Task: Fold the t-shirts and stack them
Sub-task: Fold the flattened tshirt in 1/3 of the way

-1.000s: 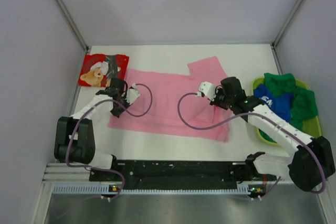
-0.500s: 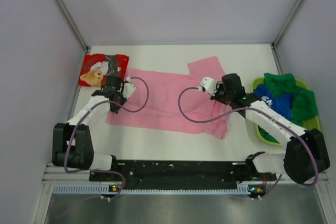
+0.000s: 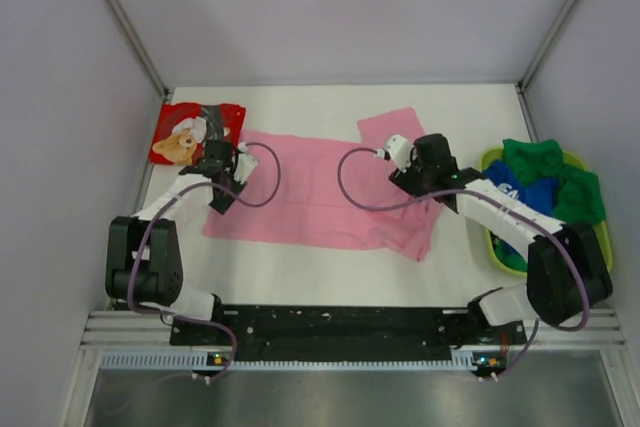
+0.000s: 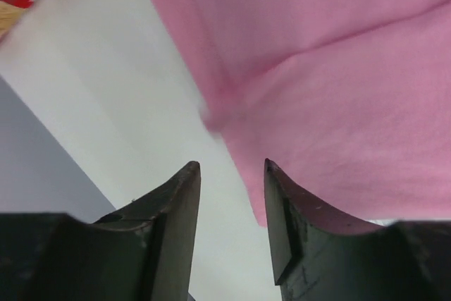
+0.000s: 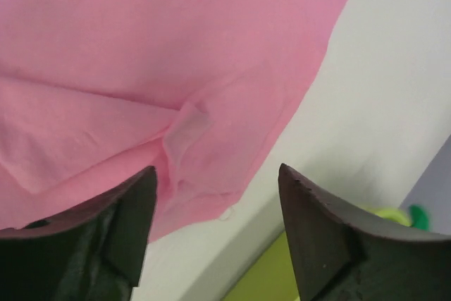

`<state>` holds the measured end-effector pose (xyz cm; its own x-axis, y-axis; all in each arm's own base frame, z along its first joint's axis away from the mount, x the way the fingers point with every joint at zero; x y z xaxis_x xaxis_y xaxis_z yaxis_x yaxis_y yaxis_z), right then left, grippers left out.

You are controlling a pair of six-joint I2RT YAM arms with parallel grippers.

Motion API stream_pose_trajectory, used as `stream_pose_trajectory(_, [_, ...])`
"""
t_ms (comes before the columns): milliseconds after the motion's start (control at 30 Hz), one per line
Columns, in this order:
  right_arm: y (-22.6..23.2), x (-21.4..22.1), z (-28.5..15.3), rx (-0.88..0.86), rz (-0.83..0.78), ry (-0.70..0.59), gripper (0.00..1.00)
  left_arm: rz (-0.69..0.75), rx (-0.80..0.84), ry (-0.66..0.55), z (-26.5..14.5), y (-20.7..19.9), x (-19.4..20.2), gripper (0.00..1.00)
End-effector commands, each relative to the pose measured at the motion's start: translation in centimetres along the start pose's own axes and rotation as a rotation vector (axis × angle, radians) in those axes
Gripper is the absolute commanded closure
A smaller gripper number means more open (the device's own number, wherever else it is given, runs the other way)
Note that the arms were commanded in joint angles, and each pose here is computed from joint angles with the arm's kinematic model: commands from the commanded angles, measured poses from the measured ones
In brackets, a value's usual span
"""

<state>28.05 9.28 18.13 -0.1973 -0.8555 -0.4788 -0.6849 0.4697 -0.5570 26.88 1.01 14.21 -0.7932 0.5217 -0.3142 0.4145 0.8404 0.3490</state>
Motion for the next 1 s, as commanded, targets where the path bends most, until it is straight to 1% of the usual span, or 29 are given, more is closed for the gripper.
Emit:
stream_pose_trajectory(0, [-4.9,-2.2,-1.0,0.229,0.479,0.111,0.26,-0.066,-0.158,-0.123,-2.4,3.2,-3.0,0.52])
stream_pose_trajectory(33, [-6.0,-3.2,-2.3,0.222,0.594,0.120,0.22,-0.053,-0.167,-0.138,-3.1,3.5,-3.1,0.50])
stream_pose_trajectory(67, [-5.8,-3.5,-3.4,0.191,0.689,0.153,0.21,-0.033,-0.166,-0.150,-3.8,3.6,-3.1,0.49])
stream_pose_trajectory(100, [-5.6,-3.9,-4.6,0.154,0.774,0.146,0.21,0.007,-0.151,-0.173,-4.8,3.7,-2.9,0.48])
stream_pose_trajectory(133, [-4.7,-4.3,-5.6,0.081,0.837,0.121,0.21,0.049,-0.125,-0.195,-5.5,3.5,-2.6,0.47])
stream_pose_trajectory(167, [-3.7,-4.2,-6.7,0.032,0.898,0.088,0.24,0.101,-0.071,-0.217,-6.1,3.0,-2.2,0.47])
stream_pose_trajectory(233, [-1.4,-3.6,-8.4,-0.021,1.060,0.058,0.31,0.236,0.073,-0.272,-6.8,1.7,-1.2,0.49])
stream_pose_trajectory(300, [0.9,-2.0,-9.7,-0.037,1.163,0.087,0.42,0.342,0.189,-0.269,-6.8,0.2,0.5,0.51])
stream_pose_trajectory(367, [3.4,-0.3,-10.3,-0.062,1.248,0.135,0.59,0.420,0.294,-0.234,-6.1,-1.1,1.9,0.52])
stream_pose_trajectory(400, [4.6,0.1,-10.5,-0.117,1.286,0.138,0.62,0.443,0.328,-0.217,-5.6,-1.5,2.4,0.52])
stream_pose_trajectory(467, [7.0,0.8,-10.3,-0.210,1.324,0.180,0.62,0.476,0.352,-0.190,-4.5,-2.0,3.1,0.50])
stream_pose_trajectory(567, [9.7,1.6,-9.9,-0.270,1.334,0.265,0.59,0.511,0.327,-0.184,-3.0,-2.2,3.4,0.47])
stream_pose_trajectory(633, [10.6,1.9,-9.6,-0.280,1.344,0.295,0.59,0.531,0.323,-0.183,-2.2,-2.3,3.5,0.46])
stream_pose_trajectory(800, [11.8,2.8,-8.0,-0.244,1.373,0.301,0.59,0.544,0.297,-0.175,-0.4,-2.5,3.6,0.46])
stream_pose_trajectory(967, [12.2,3.1,-6.4,-0.214,1.391,0.277,0.61,0.534,0.291,-0.132,1.0,-2.7,3.9,0.50])
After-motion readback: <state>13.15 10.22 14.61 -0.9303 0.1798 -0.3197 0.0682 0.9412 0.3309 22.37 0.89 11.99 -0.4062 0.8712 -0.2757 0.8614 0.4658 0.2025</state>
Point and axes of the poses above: each gripper's point midway between its finger pads, its own z axis out along the fingers, its own y axis along the line the jaws close on, x = y × z, the point moved 10 cm from there along -z, back along the fingers, and after that the axes turned 5 degrees about -z, right-handed, at the moved point
